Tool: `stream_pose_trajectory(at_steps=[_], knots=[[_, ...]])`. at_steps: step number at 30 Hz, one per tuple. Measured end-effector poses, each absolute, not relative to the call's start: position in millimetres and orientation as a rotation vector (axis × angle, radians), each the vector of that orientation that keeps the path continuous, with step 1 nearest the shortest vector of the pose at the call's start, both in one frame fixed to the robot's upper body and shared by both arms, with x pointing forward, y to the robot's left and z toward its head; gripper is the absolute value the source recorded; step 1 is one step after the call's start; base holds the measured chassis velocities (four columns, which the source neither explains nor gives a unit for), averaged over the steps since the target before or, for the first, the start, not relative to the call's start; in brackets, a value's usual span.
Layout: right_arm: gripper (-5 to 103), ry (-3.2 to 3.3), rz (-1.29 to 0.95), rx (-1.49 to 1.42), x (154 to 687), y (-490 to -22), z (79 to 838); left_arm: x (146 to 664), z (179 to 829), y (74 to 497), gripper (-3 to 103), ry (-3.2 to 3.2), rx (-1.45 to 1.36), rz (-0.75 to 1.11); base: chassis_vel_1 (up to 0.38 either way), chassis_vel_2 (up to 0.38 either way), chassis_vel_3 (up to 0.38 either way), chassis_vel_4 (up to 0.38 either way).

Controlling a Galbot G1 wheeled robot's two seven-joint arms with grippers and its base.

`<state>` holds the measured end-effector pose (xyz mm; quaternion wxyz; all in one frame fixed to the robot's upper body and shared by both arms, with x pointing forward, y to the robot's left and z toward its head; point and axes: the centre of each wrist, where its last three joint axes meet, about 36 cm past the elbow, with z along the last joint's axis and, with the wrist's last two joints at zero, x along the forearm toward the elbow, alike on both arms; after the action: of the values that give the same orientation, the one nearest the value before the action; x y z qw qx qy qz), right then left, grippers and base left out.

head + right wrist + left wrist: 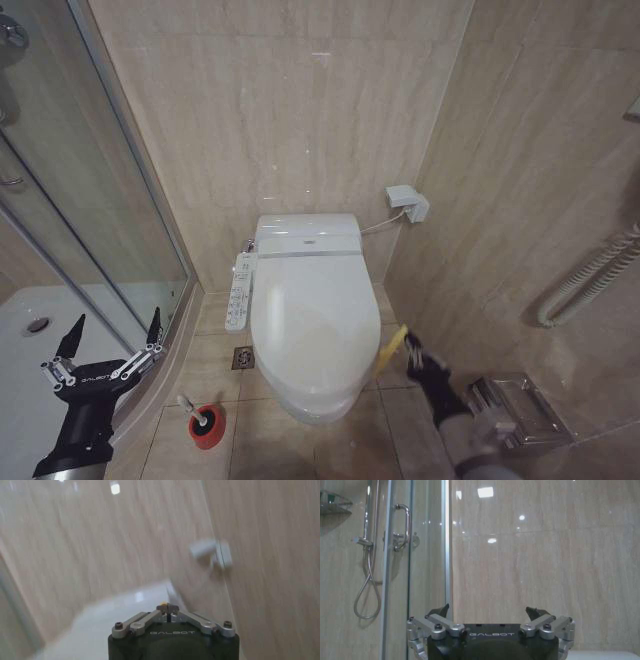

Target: Open the toilet lid, clean the toilet bowl with a toilet brush, close the toilet lid, and flush.

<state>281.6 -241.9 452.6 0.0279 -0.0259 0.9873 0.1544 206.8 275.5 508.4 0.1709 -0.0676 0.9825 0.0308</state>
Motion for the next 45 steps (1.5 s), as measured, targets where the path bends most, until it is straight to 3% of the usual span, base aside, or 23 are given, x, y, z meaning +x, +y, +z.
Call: stream_pose_trajectory(at_steps=[8,17,27,45], knots=[[0,2.851,0.51,-0.131,317.3,-236.5,529.8,206.8,508.5,275.5,100,2.79,-0.192,0.088,0.0,0.0,0.0,0.0],[0,2.776,0.486,-0.157,363.1,-237.8,542.4,206.8,508.4,275.5,100,2.79,-0.192,0.088,0.0,0.0,0.0,0.0],[0,2.709,0.504,-0.079,457.1,-229.9,555.8,206.8,508.4,275.5,100,2.79,-0.192,0.088,0.0,0.0,0.0,0.0],[0,2.582,0.291,-0.045,587.0,-209.3,608.4,206.8,508.4,275.5,100,2.79,-0.192,0.088,0.0,0.0,0.0,0.0]])
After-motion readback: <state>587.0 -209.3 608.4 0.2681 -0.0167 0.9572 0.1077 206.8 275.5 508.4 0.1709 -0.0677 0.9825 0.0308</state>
